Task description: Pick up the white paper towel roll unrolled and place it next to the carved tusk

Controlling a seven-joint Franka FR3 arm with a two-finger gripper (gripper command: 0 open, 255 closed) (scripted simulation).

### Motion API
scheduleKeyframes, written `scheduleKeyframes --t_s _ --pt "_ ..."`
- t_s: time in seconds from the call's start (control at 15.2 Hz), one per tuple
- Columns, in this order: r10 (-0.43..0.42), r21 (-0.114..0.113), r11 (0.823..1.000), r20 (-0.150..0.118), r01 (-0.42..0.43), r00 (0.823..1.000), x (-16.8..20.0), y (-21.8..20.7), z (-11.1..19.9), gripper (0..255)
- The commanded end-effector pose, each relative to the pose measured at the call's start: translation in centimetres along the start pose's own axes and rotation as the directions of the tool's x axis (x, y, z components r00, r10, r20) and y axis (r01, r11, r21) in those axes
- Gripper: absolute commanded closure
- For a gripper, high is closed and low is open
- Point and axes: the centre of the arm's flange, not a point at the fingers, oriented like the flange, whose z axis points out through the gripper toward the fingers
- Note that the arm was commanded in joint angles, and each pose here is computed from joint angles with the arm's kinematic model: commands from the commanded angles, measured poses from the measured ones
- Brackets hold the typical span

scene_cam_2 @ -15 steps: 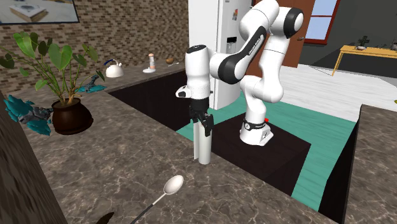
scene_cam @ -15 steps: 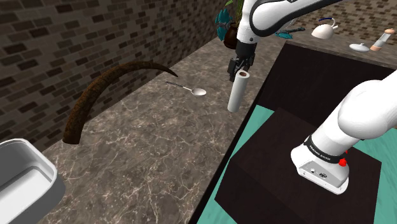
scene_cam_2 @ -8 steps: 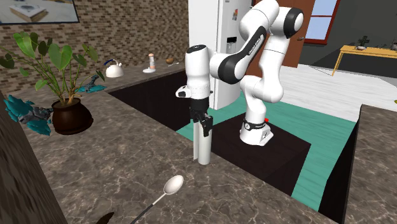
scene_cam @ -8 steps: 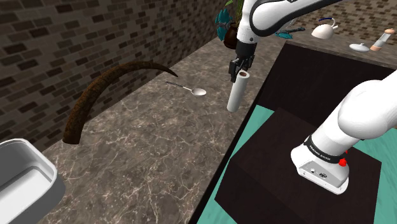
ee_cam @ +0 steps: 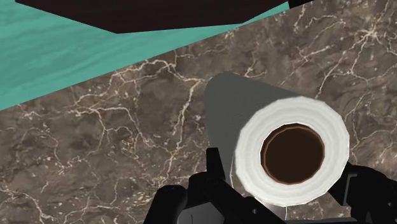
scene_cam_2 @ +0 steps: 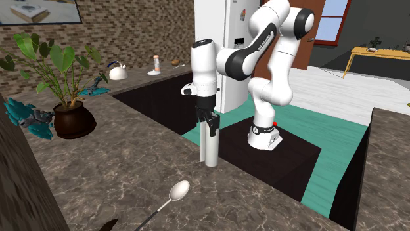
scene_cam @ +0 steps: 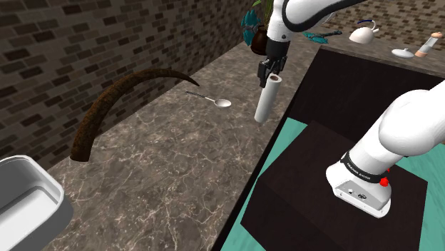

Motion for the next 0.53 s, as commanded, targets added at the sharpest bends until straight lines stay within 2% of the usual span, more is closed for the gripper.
scheduleKeyframes --t_s 0.0,0.46 --pt "0.000 0.000 1.000 0.001 0.000 1.000 -0.1 -0.1 -0.9 255" --pt "0.000 0.000 1.000 0.001 0.000 1.000 -0.2 -0.3 -4.6 255"
